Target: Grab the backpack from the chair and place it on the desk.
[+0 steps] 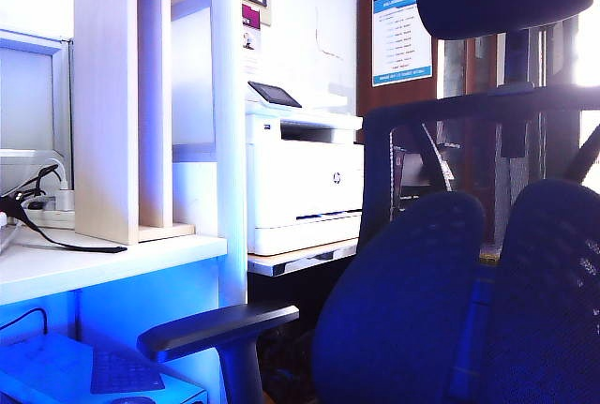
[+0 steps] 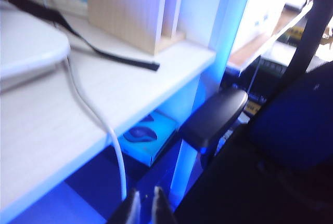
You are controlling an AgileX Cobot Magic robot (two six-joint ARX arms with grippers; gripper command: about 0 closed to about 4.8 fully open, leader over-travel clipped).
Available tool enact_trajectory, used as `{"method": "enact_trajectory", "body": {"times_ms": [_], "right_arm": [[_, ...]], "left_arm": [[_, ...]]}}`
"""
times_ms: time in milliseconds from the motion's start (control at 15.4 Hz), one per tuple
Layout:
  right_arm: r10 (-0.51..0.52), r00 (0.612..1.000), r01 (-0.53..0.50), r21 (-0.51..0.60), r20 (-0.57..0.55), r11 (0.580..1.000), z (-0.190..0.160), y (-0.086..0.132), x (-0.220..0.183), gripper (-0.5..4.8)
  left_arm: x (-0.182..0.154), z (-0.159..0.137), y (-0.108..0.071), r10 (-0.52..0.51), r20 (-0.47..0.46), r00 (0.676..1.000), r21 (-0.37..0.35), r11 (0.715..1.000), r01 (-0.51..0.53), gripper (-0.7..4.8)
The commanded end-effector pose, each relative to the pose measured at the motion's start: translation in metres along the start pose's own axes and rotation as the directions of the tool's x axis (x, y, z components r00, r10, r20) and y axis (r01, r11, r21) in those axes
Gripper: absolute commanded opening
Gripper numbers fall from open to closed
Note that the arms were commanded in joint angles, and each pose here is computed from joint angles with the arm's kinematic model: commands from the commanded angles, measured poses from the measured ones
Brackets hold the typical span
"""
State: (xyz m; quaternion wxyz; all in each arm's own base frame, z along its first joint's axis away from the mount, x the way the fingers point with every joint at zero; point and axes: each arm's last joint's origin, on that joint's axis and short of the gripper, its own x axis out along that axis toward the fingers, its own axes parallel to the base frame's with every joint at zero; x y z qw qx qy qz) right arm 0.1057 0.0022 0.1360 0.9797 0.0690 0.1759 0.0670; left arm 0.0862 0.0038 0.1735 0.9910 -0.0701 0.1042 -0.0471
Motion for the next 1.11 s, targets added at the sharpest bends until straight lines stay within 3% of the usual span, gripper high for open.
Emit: {"method": "enact_trajectory", "body": {"times_ms": [65, 325, 1106], "right_arm": [[0.003, 1.000, -0.002, -0.042, 0.019, 0.999, 0.002, 0.000, 0.000, -0.05], [0.018, 0.999, -0.019, -0.025, -0.033, 1.000, -0.003, 0.000, 0.000, -0.05], [0.016, 0.999, -0.017, -0.019, -0.032, 1.000, -0.003, 0.000, 0.000, -0.05]], "left_arm": [[0.004, -0.007, 0.000, -0.051, -0.013, 0.999, 0.003, 0.999, 0.051, -0.06], [0.009, -0.020, 0.000, -0.127, -0.061, 0.990, -0.018, 0.992, 0.126, -0.06], [0.008, -0.021, 0.000, -0.126, -0.063, 0.990, -0.018, 0.992, 0.125, -0.05]]}}
